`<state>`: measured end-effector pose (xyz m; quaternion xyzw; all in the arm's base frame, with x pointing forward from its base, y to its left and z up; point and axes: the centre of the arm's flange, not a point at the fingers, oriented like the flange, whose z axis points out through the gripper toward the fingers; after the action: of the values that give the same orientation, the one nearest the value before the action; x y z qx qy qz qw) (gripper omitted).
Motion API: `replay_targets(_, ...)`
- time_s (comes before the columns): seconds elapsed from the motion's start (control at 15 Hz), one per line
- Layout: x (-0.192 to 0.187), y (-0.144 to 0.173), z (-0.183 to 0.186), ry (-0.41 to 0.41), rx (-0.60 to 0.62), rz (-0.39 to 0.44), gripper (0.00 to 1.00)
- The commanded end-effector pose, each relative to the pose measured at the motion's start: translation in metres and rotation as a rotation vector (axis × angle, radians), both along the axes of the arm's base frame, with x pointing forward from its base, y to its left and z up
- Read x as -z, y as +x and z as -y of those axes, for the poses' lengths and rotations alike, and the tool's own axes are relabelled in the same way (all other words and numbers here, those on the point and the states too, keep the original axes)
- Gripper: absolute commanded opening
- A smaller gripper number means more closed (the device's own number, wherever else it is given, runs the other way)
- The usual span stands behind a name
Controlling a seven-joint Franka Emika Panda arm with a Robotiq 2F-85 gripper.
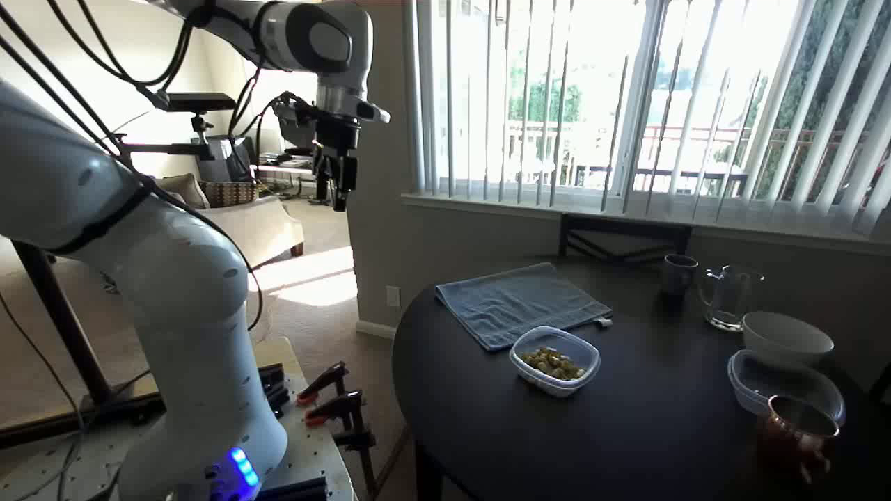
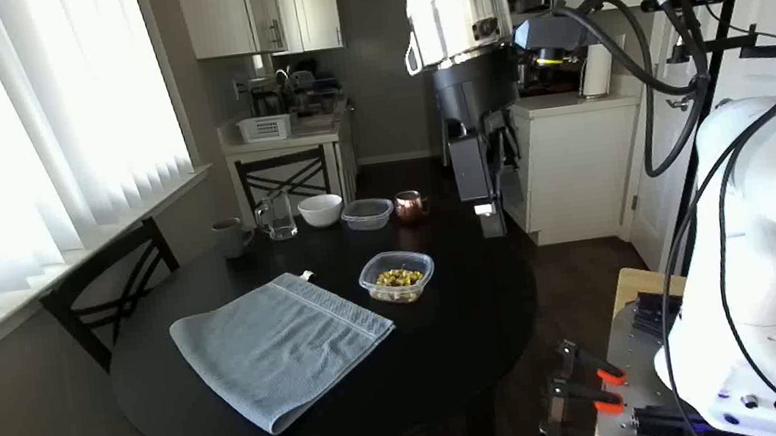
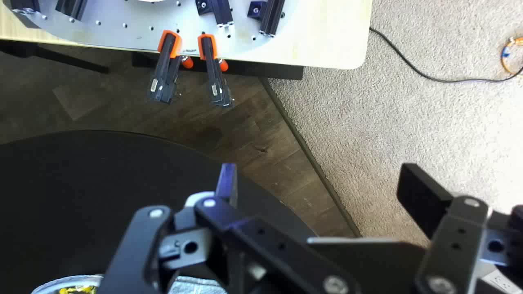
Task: Pour the contents of the lunchbox onto the blue towel
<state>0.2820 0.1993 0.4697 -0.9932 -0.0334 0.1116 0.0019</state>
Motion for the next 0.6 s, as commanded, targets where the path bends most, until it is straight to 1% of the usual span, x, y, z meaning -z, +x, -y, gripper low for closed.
replay_targets(0.0, 0.000, 0.000, 0.000, 0.000, 0.000, 0.000, 1.00)
replay_targets(0.33, 0.000, 0.000, 0.000, 0.000, 0.000, 0.000, 1.00)
replay_targets(0.47, 0.015, 0.021, 0.018, -0.041, -0.002, 0.019, 1.00)
replay_targets(0.53, 0.025, 0.045, 0.035, -0.063, -0.008, 0.055, 1.00)
